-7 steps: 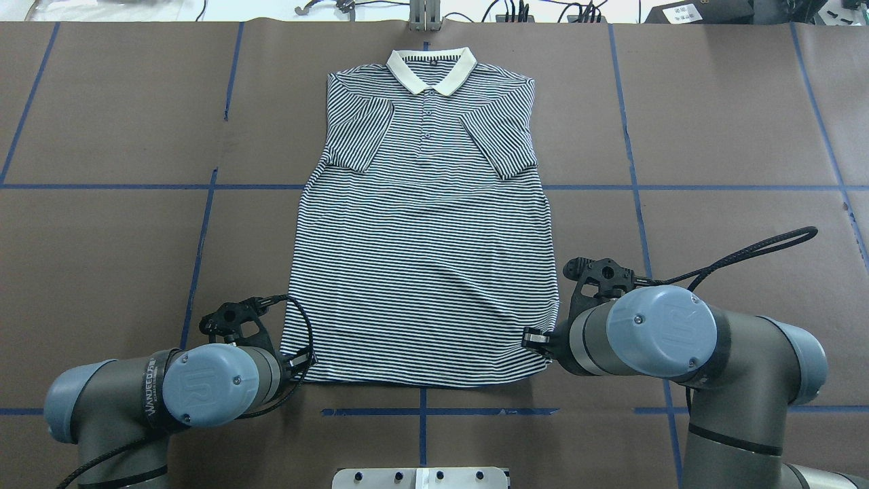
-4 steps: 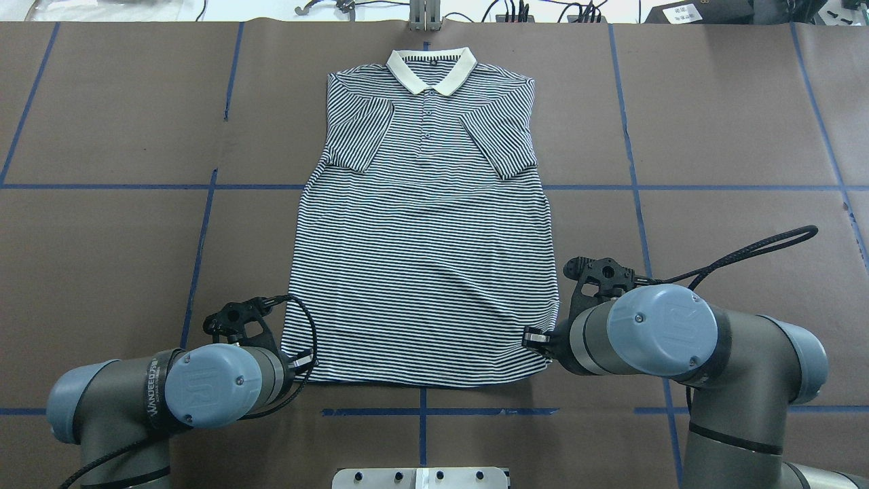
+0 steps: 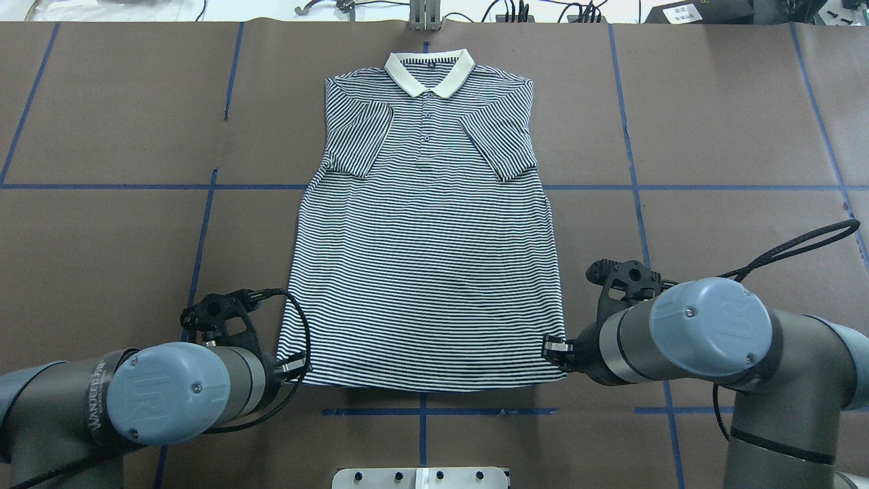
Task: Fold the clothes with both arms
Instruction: 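Lift the hem with both grippers and fold it toward the collar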
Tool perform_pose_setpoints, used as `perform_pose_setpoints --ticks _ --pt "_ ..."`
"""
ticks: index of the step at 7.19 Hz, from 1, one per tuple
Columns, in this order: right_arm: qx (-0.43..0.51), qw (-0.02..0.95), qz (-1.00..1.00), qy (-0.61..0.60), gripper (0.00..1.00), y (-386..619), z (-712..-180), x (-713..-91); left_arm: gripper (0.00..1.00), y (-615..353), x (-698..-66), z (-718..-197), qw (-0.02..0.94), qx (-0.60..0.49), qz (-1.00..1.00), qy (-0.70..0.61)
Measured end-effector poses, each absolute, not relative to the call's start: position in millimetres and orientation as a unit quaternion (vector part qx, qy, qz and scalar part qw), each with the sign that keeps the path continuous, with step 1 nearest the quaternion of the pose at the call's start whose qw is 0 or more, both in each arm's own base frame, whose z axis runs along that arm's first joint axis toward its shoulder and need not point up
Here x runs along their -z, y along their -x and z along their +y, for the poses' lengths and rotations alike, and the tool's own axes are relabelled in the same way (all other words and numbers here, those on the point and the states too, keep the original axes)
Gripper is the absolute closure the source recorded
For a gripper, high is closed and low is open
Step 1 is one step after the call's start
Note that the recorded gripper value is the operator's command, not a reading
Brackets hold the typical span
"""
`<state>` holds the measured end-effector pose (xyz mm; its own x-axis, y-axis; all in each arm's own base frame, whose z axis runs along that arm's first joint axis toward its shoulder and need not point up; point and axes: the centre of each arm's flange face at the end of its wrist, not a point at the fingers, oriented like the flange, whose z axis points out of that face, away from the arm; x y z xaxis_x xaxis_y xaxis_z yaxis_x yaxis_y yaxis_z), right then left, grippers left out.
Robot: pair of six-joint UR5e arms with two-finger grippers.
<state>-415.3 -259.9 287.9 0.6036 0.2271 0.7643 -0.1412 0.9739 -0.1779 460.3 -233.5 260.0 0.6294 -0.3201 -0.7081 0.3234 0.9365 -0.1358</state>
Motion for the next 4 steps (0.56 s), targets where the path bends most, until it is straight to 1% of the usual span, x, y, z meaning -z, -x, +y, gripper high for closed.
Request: perform_pose_setpoints --ticks 3,4 --pt "-0.048 0.888 -0.442 0.118 1.0 387.3 -210.9 -283.6 1.0 -424.7 -221.2 -171.4 0.907 0.105 0.408 0.015" --pt "-0.041 0.888 -0.444 0.117 1.0 386.9 -210.9 -282.8 1.0 -416.3 -214.2 -165.0 0.907 0.09 0.411 0.016"
